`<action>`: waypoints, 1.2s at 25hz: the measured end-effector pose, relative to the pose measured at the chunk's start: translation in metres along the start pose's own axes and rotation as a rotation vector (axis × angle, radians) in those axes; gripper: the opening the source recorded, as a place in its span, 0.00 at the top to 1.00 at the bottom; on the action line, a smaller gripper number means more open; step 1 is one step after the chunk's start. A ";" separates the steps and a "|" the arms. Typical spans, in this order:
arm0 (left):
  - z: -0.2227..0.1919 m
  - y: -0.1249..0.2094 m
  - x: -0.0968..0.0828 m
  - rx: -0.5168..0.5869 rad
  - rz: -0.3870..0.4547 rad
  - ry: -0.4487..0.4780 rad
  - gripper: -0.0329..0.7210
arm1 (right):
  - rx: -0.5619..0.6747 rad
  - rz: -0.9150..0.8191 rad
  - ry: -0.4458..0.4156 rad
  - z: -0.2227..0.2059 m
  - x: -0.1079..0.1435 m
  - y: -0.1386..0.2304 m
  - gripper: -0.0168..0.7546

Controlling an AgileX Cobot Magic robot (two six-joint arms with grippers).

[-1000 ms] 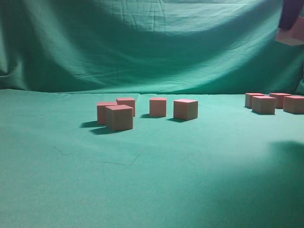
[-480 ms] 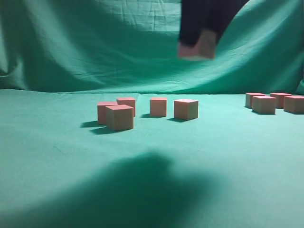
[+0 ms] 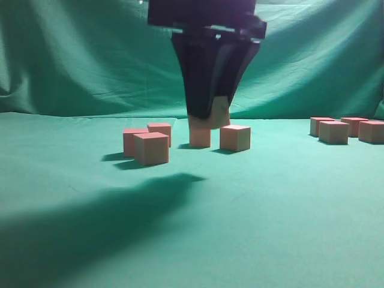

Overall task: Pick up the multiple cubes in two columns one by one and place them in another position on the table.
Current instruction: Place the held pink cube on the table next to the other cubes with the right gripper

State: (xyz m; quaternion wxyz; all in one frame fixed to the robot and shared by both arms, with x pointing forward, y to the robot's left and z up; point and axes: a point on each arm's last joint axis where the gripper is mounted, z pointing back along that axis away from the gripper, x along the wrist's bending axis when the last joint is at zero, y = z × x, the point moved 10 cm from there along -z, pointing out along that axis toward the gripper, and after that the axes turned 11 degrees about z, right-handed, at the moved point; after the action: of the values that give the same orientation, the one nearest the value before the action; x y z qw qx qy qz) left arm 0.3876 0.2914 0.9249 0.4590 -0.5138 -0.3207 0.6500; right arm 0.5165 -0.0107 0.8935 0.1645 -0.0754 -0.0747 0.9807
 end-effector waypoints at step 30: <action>0.000 0.000 0.000 0.000 0.000 0.000 0.96 | 0.000 0.009 -0.037 -0.045 0.000 -0.022 0.64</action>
State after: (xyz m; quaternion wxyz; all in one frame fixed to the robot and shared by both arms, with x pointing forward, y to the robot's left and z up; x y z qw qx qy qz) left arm 0.3876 0.2914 0.9249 0.4590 -0.5138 -0.3207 0.6500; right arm 0.5309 0.0150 0.8531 0.1584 -0.0578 -0.0775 0.9826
